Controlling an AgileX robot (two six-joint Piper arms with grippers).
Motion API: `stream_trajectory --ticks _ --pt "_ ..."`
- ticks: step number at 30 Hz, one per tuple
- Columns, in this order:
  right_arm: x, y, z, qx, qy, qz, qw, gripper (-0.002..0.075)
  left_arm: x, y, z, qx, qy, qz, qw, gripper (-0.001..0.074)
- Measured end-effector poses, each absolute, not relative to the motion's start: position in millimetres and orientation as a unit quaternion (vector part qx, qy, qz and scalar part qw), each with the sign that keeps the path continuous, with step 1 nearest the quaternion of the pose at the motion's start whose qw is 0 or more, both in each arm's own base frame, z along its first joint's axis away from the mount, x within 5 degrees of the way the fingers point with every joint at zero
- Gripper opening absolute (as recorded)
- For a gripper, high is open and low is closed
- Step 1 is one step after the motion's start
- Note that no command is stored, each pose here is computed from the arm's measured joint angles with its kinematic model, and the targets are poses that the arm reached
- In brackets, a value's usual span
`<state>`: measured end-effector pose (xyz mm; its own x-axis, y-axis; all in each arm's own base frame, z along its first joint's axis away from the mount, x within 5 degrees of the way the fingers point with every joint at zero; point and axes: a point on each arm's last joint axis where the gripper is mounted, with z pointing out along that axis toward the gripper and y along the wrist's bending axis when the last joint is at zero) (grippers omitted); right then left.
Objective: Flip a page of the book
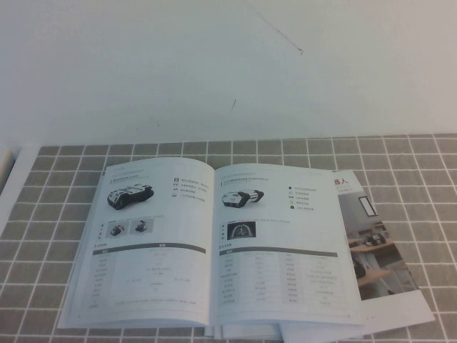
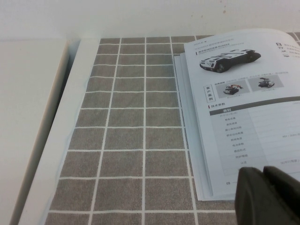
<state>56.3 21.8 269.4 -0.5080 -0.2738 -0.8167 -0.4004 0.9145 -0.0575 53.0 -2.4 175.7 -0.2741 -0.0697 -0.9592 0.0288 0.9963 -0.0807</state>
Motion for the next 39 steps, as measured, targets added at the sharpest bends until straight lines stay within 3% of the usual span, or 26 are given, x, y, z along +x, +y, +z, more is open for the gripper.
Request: stream_trajectory --ticks 5,13,17,39 --pt "53.1 16.5 250.4 -0.164 0.863 0.056 0.475 -0.0002 52.8 -2.4 175.7 -0.015 0.797 -0.043 0.602 -0.0004" --pt "56.9 1.8 196.7 -0.054 0.803 -0.017 0.593 -0.0002 52.7 -2.5 176.0 -0.016 0.797 -0.044 0.602 -0.0004" --pt "53.1 -3.4 173.2 -0.017 0.804 -0.045 0.593 -0.0002 52.7 -2.5 175.9 -0.017 0.798 -0.045 0.601 -0.0004" --pt "51.0 -5.4 169.3 -0.012 0.817 -0.059 0.574 -0.0002 52.6 -2.5 176.0 -0.017 0.797 -0.045 0.602 -0.0004"
